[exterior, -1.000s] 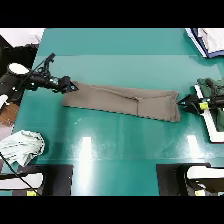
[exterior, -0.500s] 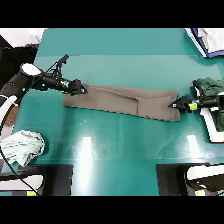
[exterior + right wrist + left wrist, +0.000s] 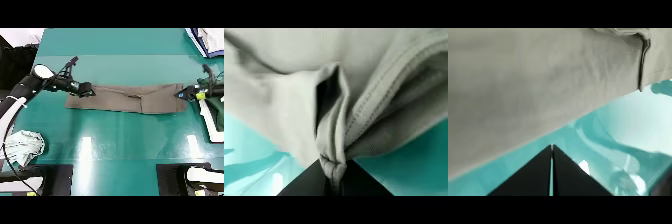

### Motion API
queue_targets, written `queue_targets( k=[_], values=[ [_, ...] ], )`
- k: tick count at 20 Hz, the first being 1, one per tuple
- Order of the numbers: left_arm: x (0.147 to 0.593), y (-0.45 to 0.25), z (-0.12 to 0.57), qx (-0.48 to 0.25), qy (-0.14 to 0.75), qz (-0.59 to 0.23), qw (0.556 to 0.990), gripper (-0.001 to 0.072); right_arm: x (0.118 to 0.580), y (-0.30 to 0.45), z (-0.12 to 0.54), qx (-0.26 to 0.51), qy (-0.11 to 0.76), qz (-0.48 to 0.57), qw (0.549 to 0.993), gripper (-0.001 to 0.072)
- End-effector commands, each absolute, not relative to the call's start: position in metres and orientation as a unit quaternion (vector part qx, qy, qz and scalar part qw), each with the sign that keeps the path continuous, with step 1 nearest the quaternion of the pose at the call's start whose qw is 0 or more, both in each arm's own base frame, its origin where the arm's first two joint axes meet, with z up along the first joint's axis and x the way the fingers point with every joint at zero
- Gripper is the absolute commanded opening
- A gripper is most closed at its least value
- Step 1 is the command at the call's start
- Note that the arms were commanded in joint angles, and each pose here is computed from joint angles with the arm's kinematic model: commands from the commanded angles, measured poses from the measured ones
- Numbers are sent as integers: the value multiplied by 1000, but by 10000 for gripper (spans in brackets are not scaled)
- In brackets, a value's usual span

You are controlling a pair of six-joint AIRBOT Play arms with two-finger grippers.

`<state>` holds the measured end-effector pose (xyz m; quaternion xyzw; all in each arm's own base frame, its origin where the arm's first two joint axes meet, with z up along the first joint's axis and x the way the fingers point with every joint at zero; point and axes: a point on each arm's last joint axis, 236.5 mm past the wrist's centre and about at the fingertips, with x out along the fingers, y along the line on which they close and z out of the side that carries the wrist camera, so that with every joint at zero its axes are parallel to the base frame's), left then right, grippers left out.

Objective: Fold the shirts.

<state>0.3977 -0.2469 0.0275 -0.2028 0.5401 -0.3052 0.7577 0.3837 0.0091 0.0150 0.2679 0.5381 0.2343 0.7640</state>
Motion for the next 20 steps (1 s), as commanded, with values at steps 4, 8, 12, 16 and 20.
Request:
queue_targets(
  k=[4,8,12,16,20],
  values=[
    [422,-326,16,-169,525,-343,760,24,398,75,126,216,525,278,774,13],
    [438,-374,-10,-154,543,-371,738,24,402,146,177,177,501,332,779,12],
    [449,-388,-39,-160,564,-369,722,24,402,215,200,136,498,395,760,12],
    [447,-383,-57,-144,575,-361,720,25,409,270,206,117,493,435,745,13],
    [450,-379,-59,-126,569,-366,725,25,407,305,196,110,492,455,734,12]
  ],
)
